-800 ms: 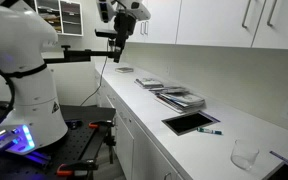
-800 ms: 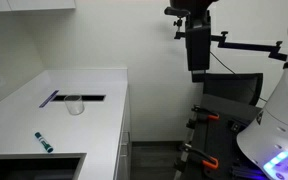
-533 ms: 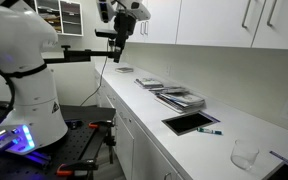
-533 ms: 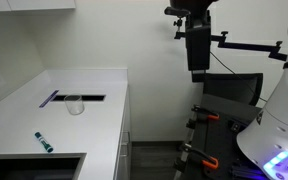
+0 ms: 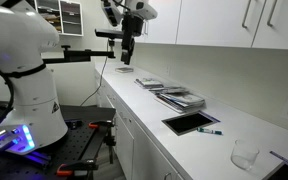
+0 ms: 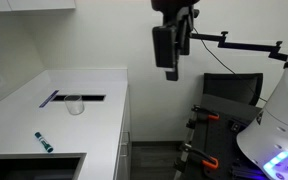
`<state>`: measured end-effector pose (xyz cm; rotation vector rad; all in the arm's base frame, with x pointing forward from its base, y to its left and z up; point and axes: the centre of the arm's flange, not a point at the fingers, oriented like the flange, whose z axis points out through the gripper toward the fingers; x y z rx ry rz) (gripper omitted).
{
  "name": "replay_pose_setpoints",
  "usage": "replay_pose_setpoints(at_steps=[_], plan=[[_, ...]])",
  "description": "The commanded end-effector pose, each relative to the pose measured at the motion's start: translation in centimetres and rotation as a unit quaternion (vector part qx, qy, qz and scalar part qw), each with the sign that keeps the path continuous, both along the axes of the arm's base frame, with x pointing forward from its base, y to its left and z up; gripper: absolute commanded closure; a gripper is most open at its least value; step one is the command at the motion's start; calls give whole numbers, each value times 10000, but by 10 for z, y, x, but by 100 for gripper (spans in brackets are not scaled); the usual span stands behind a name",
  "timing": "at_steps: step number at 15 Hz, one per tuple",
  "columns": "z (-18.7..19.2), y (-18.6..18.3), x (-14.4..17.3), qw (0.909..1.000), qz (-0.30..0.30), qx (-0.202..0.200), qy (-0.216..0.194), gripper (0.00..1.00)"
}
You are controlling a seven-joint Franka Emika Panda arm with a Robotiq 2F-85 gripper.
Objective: Put the marker in the glass cup
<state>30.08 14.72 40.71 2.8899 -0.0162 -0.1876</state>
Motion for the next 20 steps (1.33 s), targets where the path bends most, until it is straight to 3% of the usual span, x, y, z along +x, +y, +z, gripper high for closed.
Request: replay_pose_setpoints(at_steps=[1,6,11,16,17,18,20], plan=[[-19,4,67,9958,-823,256,-296,0],[-56,9,150,9874,-1270,700,-637,0],[-123,38,219,9796,-1596,929,-798,0],[-189,55,294,9816,-1688,674,-590,0],[-196,57,302,9819,-1744,592,-450,0],[-194,44,275,9813,-1625,801,-645,0],[-205,50,289,9827,-1621,698,-558,0]])
